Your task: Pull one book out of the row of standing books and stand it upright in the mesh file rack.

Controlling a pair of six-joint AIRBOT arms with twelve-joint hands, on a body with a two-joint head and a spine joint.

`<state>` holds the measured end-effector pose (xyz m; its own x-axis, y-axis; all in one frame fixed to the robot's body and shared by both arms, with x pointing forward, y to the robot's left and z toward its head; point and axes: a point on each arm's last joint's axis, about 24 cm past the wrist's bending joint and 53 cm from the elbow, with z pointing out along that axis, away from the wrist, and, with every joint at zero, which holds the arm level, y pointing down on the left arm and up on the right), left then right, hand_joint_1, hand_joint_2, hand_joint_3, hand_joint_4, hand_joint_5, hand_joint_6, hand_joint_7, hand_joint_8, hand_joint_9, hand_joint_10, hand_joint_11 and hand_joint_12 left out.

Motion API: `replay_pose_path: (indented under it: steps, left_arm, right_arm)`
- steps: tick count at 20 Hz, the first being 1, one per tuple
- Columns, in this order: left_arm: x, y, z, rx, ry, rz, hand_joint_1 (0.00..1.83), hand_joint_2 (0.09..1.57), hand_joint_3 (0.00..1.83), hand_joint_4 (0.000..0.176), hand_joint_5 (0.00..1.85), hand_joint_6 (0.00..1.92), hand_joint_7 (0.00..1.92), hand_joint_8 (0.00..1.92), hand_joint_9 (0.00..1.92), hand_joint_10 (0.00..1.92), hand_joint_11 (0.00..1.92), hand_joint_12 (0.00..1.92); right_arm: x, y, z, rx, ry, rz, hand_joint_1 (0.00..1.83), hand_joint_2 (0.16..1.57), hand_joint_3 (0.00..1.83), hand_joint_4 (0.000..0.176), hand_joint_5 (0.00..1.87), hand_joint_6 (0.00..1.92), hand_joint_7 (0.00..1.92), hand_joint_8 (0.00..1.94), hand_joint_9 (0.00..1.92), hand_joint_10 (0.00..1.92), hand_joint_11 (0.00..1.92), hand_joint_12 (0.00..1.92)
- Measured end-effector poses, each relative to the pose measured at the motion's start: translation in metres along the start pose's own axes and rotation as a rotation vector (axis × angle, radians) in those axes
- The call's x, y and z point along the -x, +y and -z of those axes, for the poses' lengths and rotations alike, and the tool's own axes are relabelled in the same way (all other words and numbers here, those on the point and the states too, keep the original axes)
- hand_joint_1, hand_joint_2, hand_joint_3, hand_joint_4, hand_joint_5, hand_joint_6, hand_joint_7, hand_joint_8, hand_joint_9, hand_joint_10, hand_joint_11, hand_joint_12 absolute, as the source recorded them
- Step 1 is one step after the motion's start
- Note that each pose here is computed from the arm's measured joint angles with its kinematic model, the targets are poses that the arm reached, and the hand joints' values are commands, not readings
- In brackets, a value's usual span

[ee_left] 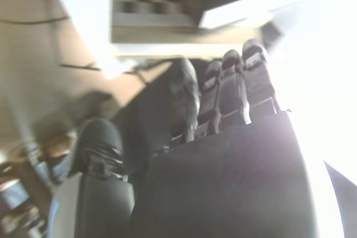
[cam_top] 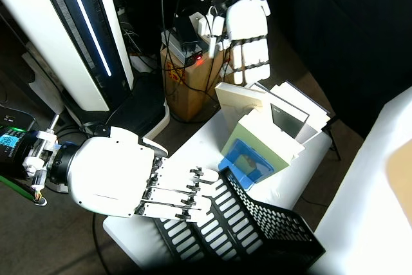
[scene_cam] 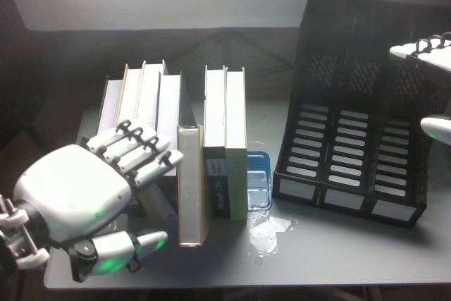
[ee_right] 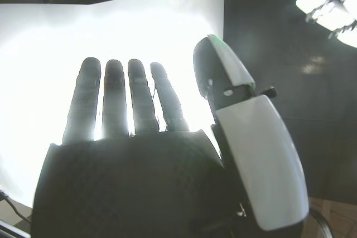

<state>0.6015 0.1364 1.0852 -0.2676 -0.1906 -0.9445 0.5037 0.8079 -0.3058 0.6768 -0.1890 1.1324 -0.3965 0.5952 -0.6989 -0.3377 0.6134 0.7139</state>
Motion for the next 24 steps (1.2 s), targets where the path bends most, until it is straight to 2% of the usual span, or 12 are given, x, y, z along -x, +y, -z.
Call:
replay_pose_path:
  steps: [1,2,3,4,5,7,12,13,15,16,20,24]
  left_arm:
    - [0.001,0.004,0.0,0.015,-0.006,0.012,0.0,1.28,0.03,0.0,0.52,0.11,0.55,0.24,0.22,0.75,0.0,0.51]
    - [0.001,0.006,0.0,0.019,-0.002,0.008,0.0,1.26,0.02,0.0,0.66,0.16,0.61,0.35,0.21,1.01,0.0,1.07]
    - [0.0,0.008,-0.001,0.024,0.004,0.008,0.0,1.25,0.01,0.0,0.74,0.19,0.64,0.43,0.25,1.09,0.0,1.39]
    - [-0.003,0.012,-0.002,0.031,0.014,0.007,0.0,1.25,0.0,0.0,0.81,0.22,0.62,0.72,0.29,1.25,0.0,1.63]
    - [-0.008,0.015,-0.003,0.041,0.028,0.013,0.0,1.24,0.0,0.0,0.86,0.26,0.62,0.89,0.35,1.31,0.0,1.75]
    - [-0.019,0.02,-0.007,0.051,0.056,0.044,0.0,1.25,0.0,0.0,0.81,0.37,0.61,1.0,0.37,1.42,0.04,1.89]
    - [-0.045,0.036,-0.022,0.081,0.128,0.125,0.0,1.29,0.0,0.0,0.68,0.13,0.58,0.6,0.25,1.27,0.0,1.86]
    - [-0.046,0.037,-0.027,0.083,0.128,0.132,0.0,1.3,0.0,0.0,0.64,0.06,0.52,0.81,0.24,1.46,0.02,1.91]
    - [-0.046,0.038,-0.033,0.084,0.126,0.143,0.0,1.32,0.0,0.0,0.45,0.01,0.4,1.43,0.26,1.87,0.18,1.92]
    - [-0.046,0.038,-0.036,0.085,0.125,0.161,0.0,1.32,0.0,0.0,0.39,0.0,0.38,1.56,0.29,1.91,0.24,1.92]
    - [-0.047,0.049,-0.041,0.112,0.131,0.19,0.0,1.32,0.0,0.0,0.16,0.0,0.36,1.67,0.35,1.92,0.28,1.92]
    - [-0.039,0.052,-0.045,0.115,0.11,0.19,0.0,1.32,0.0,0.0,0.07,0.01,0.49,1.53,0.39,1.92,0.27,1.92]
  right_arm:
    - [-0.001,-0.001,0.0,-0.002,0.002,0.001,0.6,1.43,0.0,0.0,0.0,0.0,0.0,0.0,0.0,0.0,0.0,0.0]
    - [-0.001,-0.001,0.0,-0.001,0.002,0.001,0.57,1.44,0.01,0.0,0.0,0.0,0.0,0.0,0.0,0.0,0.0,0.0]
    - [-0.001,-0.001,0.001,-0.003,0.003,0.001,0.53,1.44,0.01,0.0,0.0,0.0,0.0,0.0,0.0,0.0,0.0,0.0]
    - [-0.001,-0.001,0.001,-0.002,0.002,0.001,0.57,1.43,0.0,0.0,0.0,0.0,0.0,0.0,0.0,0.0,0.0,0.0]
    - [-0.001,-0.001,0.001,-0.004,0.003,0.0,0.59,1.43,0.0,0.0,0.0,0.0,0.0,0.0,0.0,0.0,0.0,0.0]
    - [-0.001,-0.002,0.001,-0.005,0.002,-0.001,0.57,1.42,0.0,0.0,0.0,0.0,0.0,0.0,0.0,0.0,0.0,0.0]
    - [-0.001,-0.004,0.002,-0.011,-0.001,-0.005,0.58,1.42,0.0,0.0,0.0,0.0,0.0,0.0,0.0,0.0,0.0,0.0]
    - [-0.001,-0.004,0.002,-0.012,0.0,-0.004,0.59,1.42,0.0,0.0,0.0,0.0,0.0,0.0,0.0,0.0,0.0,0.0]
    - [-0.002,-0.005,0.002,-0.013,0.002,-0.005,0.6,1.42,0.0,0.0,0.01,0.0,0.0,0.0,0.0,0.0,0.0,0.0]
    - [-0.001,-0.005,0.002,-0.014,0.0,-0.007,0.57,1.41,0.0,0.0,0.01,0.0,0.0,0.0,0.0,0.0,0.0,0.0]
    - [-0.001,-0.006,0.002,-0.017,-0.001,-0.009,0.47,1.41,0.0,0.0,0.0,0.0,0.0,0.0,0.0,0.0,0.0,0.0]
    - [-0.001,-0.006,0.002,-0.017,-0.001,-0.009,0.49,1.41,0.0,0.0,0.0,0.0,0.0,0.0,0.0,0.0,0.0,0.0]
